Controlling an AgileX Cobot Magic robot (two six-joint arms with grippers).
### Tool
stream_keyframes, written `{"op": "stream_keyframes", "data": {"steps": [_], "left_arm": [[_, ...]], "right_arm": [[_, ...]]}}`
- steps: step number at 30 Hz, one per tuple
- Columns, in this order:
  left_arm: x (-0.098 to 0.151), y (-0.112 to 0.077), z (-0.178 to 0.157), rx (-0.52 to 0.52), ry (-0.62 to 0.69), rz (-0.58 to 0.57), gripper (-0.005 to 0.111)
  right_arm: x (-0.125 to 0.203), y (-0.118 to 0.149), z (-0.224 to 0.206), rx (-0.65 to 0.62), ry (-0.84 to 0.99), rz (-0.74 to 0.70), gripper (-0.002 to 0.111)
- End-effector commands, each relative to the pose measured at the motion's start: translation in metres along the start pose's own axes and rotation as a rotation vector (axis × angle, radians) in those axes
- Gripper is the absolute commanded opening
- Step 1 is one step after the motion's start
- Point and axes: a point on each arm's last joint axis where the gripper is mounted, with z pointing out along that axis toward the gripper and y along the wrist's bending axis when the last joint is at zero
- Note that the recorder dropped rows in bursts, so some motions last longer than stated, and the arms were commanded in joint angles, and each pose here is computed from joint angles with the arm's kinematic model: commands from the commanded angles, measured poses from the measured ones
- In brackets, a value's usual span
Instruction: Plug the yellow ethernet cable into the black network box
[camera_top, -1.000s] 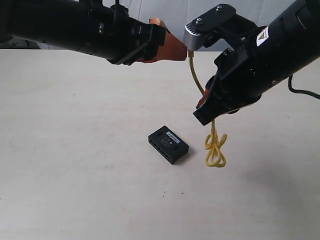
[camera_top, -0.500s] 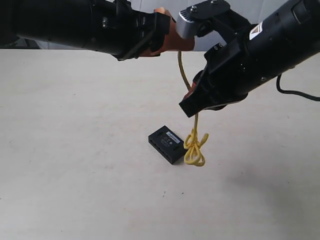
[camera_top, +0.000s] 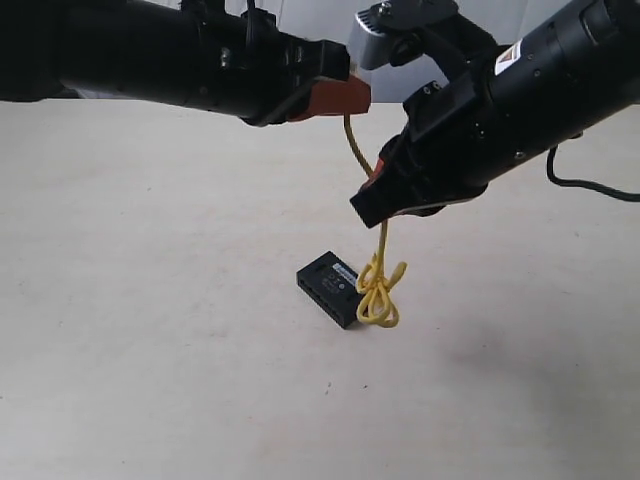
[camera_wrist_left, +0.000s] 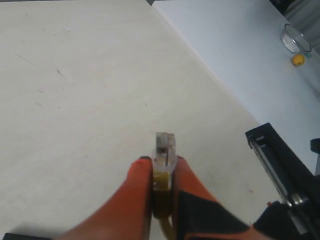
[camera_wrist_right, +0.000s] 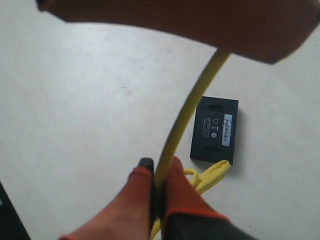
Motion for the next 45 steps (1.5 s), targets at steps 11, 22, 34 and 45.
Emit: {"op": "stream_keyframes", "data": {"steps": [11, 22, 34, 45], "left_arm": [[-0.016, 0.041, -0.048, 0.066, 0.056, -0.004, 0.000], [-0.029, 0.081, -0.100, 0.108, 0.134, -0.054, 0.000], [0.003, 0.124, -0.084, -0.023, 0.403, -0.051, 0.000], [0.037, 0.176, -0.044, 0.068, 0.469, -0.129, 0.000]], "right_arm": [[-0.006, 0.010, -0.030, 0.018, -0.086, 0.038, 0.076], [0.004, -0.002, -0.046, 0.211, 0.039, 0.005, 0.060], [0.037, -0.042, -0.022, 0.297, 0.191, 0.066, 0.000], [0.052, -0.079, 0.053, 0.171, 0.282, 0.116, 0.000]]}}
